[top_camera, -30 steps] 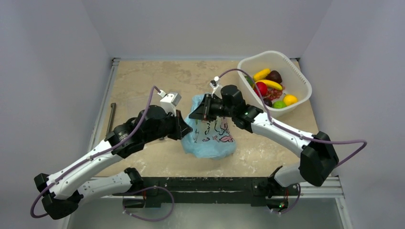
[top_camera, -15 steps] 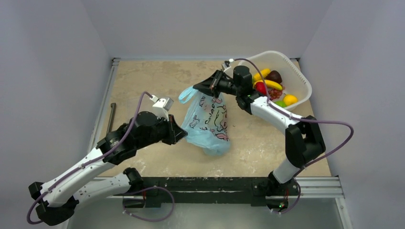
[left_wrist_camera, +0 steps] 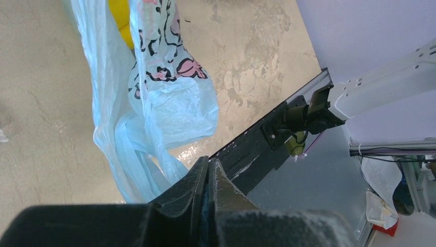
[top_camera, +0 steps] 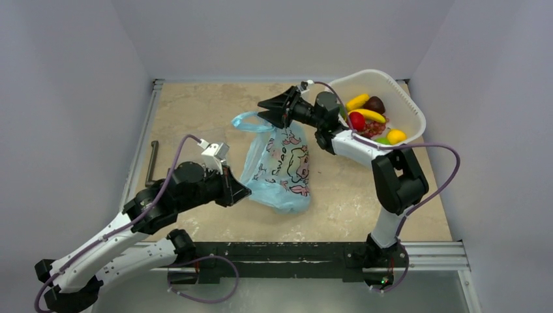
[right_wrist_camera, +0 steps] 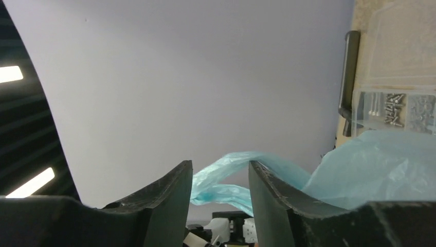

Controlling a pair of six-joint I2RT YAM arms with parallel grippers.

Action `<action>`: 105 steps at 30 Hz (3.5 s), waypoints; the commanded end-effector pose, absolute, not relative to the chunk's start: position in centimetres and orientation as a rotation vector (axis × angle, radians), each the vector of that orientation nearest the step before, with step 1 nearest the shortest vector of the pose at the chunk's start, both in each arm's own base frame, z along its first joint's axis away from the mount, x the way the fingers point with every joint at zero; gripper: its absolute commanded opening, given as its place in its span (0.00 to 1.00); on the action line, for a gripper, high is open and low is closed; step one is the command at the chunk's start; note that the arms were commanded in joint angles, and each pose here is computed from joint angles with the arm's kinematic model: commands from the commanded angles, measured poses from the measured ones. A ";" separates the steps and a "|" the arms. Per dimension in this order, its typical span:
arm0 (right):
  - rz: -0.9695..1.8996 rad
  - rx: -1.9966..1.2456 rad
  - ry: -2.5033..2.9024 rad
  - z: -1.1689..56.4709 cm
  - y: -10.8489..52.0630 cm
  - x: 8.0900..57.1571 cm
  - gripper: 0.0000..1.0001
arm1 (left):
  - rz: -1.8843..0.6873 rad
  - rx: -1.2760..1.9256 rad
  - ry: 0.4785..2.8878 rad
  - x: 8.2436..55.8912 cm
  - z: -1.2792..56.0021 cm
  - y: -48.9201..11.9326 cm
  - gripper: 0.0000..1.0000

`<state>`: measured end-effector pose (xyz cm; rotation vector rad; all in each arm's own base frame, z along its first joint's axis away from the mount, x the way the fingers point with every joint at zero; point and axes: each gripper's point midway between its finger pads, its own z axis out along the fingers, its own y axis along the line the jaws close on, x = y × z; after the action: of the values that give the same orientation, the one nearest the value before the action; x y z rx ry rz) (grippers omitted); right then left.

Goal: Take the fake fruits out of the plastic bag

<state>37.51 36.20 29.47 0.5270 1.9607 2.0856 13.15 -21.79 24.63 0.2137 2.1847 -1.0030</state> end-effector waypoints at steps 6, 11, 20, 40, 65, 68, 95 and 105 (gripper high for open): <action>2.051 0.256 1.768 36.8 35.7 36.8 0.52 | -1.084 0.238 2.163 12.4 25.0 -22.4 0.03; 1.776 0.017 1.798 36.8 34.8 35.7 0.65 | -1.064 0.262 2.111 12.3 27.2 -21.4 0.55; 1.049 -0.148 2.014 32.4 28.3 31.7 0.84 | -0.728 0.288 2.105 14.2 30.0 -17.0 0.78; 0.899 -0.049 2.221 22.2 32.8 26.1 0.62 | -0.642 0.083 2.048 15.4 30.9 -13.6 0.97; 0.699 0.090 2.143 19.4 35.1 30.4 0.69 | -0.572 -0.009 2.083 13.0 29.1 -9.3 0.97; 0.646 0.058 2.133 18.7 35.0 30.9 0.62 | -0.569 -0.002 2.088 13.1 29.2 -9.4 0.97; 1.370 -0.567 2.017 23.8 34.6 25.9 0.00 | -0.645 0.189 2.137 18.8 32.6 -15.1 0.96; 1.387 -0.624 1.989 24.0 33.9 24.3 0.00 | -0.727 -0.006 1.999 21.8 35.3 -14.2 0.88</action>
<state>25.44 33.77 21.60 -0.5250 2.1047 1.3355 21.13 -14.18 31.30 0.0295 2.1493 -0.6554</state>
